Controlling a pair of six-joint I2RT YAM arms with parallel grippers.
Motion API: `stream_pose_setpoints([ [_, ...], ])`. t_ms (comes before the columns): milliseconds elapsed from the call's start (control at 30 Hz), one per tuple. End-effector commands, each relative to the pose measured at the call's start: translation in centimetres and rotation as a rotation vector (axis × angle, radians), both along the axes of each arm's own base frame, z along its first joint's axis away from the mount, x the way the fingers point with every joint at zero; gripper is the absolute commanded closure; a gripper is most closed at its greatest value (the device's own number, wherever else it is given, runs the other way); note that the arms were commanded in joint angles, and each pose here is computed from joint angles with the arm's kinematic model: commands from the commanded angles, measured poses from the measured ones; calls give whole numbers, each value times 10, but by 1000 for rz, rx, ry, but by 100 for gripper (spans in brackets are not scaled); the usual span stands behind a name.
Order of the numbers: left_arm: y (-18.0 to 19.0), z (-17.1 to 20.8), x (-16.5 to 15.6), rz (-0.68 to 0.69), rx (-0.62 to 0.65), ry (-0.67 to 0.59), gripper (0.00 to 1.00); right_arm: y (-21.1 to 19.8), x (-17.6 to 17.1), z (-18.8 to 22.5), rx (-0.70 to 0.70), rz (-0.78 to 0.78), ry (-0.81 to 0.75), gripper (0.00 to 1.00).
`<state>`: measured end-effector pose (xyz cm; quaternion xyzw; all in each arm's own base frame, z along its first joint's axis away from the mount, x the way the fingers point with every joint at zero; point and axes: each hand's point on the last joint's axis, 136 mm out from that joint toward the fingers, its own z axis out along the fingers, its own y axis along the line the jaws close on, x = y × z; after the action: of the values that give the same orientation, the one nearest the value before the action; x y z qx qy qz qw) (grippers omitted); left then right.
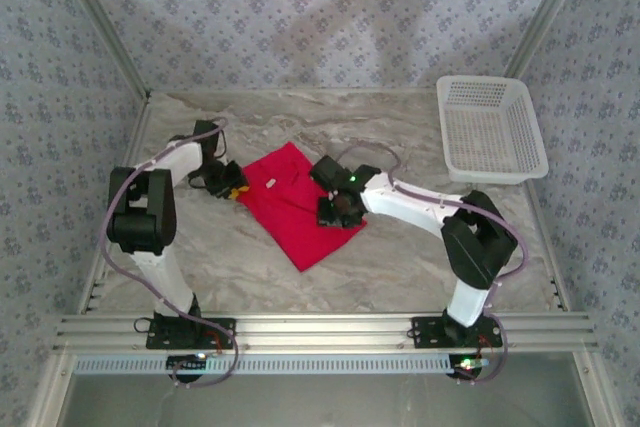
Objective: Fold the inside-out t-shirt
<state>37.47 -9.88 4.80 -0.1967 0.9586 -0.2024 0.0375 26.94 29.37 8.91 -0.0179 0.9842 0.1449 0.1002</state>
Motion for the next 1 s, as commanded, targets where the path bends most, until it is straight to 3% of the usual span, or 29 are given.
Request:
stream_pose_setpoints([
  [0, 2, 15, 10, -14, 23, -30, 73, 13, 47, 10, 77, 133, -75, 52],
  [167, -1, 15, 23, -16, 17, -37, 73, 21, 103, -16, 70, 148, -56, 51],
  [267, -6, 5, 28, -18, -11, -23, 74, 20, 106, -39, 98, 113, 8, 53],
  [367, -11, -5, 30, -23, -31, -9, 74, 17, 79, -58, 107, 84, 59, 54],
  [533, -28, -11, 37, -49, -69, -26, 73, -1, -6, -80, 31, 25, 130, 57],
  [633, -44, -11, 42, -81, -96, -37, 72, -1, -28, -55, -12, 51, 33, 56],
  [800, -54, 11, 54, -123, -120, -88, 71, -10, 15, 9, -18, 53, -147, 54],
  [967, -43, 41, 43, -151, -66, -116, 67, -5, 68, 23, 22, 116, -184, 55],
])
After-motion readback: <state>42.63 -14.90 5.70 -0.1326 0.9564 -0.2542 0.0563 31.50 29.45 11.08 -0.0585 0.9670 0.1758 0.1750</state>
